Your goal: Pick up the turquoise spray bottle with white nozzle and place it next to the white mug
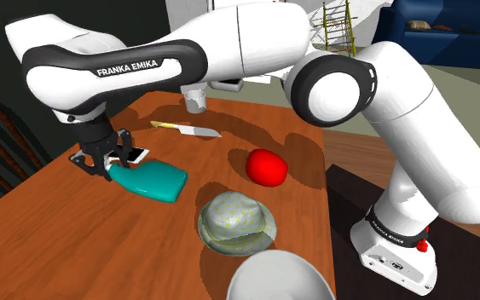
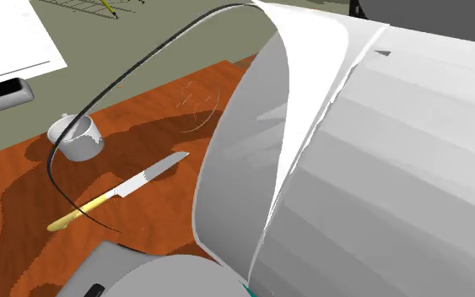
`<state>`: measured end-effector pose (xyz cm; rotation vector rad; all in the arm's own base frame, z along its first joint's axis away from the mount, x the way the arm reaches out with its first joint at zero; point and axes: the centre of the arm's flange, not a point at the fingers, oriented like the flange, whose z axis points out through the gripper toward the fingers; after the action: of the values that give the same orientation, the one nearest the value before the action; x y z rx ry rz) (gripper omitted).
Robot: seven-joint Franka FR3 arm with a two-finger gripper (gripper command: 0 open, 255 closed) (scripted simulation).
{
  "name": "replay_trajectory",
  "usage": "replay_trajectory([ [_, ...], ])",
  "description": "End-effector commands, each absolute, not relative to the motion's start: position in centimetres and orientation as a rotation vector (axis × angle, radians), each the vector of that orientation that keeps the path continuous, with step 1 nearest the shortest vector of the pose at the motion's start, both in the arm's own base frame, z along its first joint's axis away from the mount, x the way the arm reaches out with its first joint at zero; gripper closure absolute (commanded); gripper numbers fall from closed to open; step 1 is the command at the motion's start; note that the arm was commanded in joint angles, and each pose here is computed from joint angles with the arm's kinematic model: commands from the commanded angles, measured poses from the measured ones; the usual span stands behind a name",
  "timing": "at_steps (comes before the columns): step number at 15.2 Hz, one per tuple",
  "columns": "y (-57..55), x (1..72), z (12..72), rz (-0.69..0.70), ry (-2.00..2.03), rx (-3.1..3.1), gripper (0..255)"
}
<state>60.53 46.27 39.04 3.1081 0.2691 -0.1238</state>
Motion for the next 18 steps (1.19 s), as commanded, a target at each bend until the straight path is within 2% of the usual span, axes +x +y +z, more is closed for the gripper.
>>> replay_trajectory([
  [1, 46.2, 60.6, 40.1, -0.124, 0.269, 3.108, 255],
  [6, 46.2, 60.6, 42.5, -0.124, 0.269, 3.108, 255],
  [18, 30.7, 63.7, 42.5, -0.124, 0.269, 3.108, 255],
])
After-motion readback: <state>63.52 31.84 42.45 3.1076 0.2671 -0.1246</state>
